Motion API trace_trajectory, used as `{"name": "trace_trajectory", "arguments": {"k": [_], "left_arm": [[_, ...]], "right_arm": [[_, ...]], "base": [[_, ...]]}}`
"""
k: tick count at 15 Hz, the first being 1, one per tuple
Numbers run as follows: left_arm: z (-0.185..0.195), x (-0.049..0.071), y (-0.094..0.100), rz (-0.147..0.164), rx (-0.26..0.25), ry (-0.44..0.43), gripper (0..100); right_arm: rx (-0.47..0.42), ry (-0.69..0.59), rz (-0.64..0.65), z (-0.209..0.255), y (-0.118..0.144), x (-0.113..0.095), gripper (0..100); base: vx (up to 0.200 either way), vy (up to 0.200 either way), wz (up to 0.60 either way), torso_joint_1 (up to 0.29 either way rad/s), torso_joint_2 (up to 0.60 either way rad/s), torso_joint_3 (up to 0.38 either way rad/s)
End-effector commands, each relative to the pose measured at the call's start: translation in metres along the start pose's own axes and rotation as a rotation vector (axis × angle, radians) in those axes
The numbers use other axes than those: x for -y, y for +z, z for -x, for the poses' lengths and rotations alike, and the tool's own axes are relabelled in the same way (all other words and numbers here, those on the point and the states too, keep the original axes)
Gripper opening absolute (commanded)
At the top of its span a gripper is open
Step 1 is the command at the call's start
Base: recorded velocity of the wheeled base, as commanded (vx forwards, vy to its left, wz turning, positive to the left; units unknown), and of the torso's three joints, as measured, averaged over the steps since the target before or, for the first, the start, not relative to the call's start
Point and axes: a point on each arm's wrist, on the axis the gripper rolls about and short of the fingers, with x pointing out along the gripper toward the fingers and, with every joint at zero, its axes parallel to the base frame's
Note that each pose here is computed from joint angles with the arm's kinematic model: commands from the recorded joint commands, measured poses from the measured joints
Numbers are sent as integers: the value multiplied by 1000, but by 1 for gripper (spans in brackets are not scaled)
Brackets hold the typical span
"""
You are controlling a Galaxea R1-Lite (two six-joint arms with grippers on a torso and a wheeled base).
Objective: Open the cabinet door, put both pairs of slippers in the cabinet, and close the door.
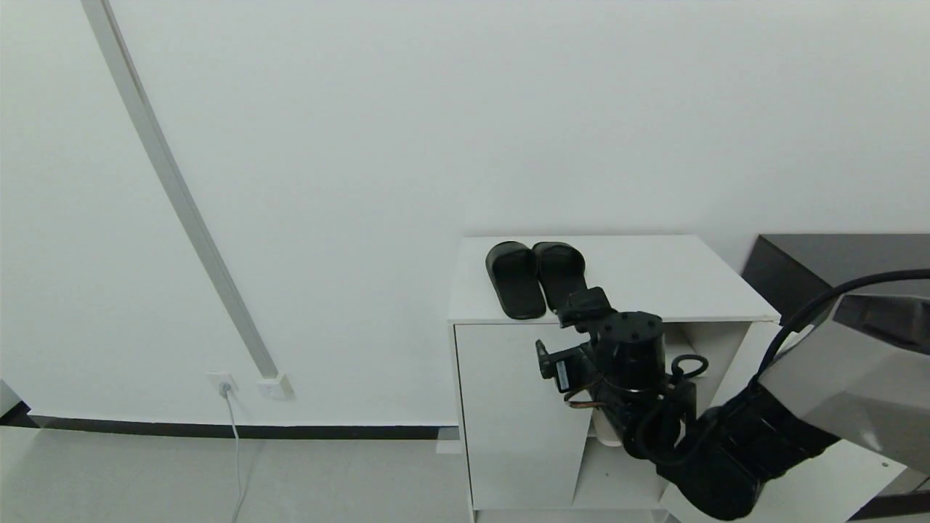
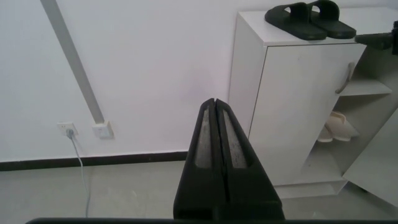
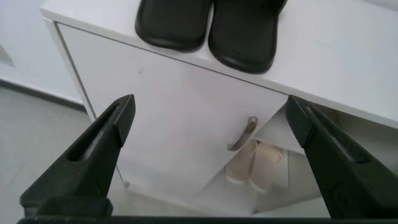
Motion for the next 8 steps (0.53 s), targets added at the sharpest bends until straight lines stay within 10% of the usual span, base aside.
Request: {"name": "trace_trajectory", "arguments": {"k": [1, 8], "left_arm": [[0, 0, 0, 0, -1, 0, 0], [0, 0, 0, 2, 1, 0, 0]], "right_arm": [[19, -5, -103, -6, 54, 2, 100], [-108, -3, -215, -7, 89, -4, 100]], "base": [[0, 0, 0, 0, 0, 0], [29, 0, 0, 1, 1, 1]]}}
